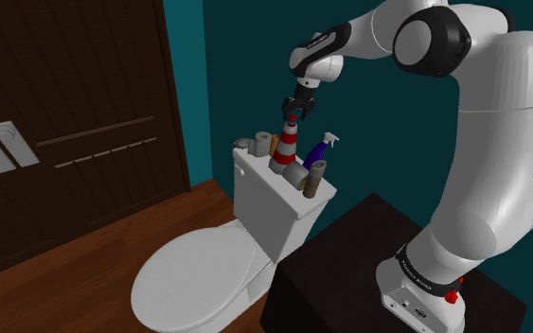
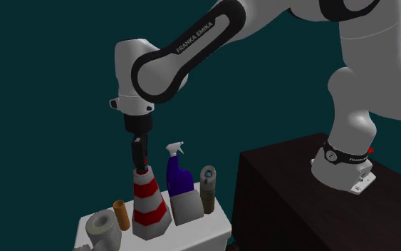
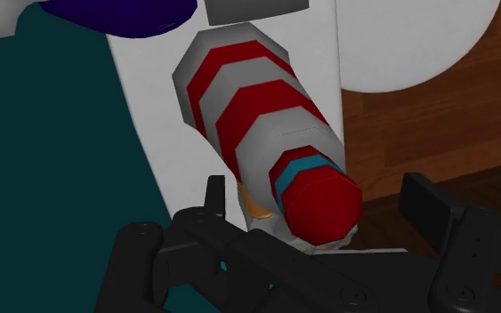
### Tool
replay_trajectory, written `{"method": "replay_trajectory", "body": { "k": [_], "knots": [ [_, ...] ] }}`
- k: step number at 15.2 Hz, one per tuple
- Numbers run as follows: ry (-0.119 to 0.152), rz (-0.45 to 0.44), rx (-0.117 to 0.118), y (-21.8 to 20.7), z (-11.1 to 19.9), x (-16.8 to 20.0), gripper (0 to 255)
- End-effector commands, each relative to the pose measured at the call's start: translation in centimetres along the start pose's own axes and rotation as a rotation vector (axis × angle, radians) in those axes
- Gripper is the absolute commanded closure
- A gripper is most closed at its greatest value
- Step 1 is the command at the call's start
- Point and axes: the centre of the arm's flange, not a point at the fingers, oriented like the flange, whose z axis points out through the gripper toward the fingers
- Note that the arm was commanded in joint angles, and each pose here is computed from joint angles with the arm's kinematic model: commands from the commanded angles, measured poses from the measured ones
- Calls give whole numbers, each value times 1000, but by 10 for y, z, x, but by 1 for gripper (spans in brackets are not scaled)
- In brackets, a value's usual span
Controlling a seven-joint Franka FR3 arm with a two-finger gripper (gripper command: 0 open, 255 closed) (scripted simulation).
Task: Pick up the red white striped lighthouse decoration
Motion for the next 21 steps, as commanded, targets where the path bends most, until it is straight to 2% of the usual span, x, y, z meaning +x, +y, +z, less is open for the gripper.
{"method": "replay_trajectory", "body": {
  "k": [1,2,3,12,21],
  "knots": [
    [1,0,0,1,8,0,0],
    [1,0,0,1,8,0,0],
    [1,0,0,0,8,-1,255],
    [1,0,0,1,8,0,255],
    [1,0,0,-6,-39,2,255]
  ]
}}
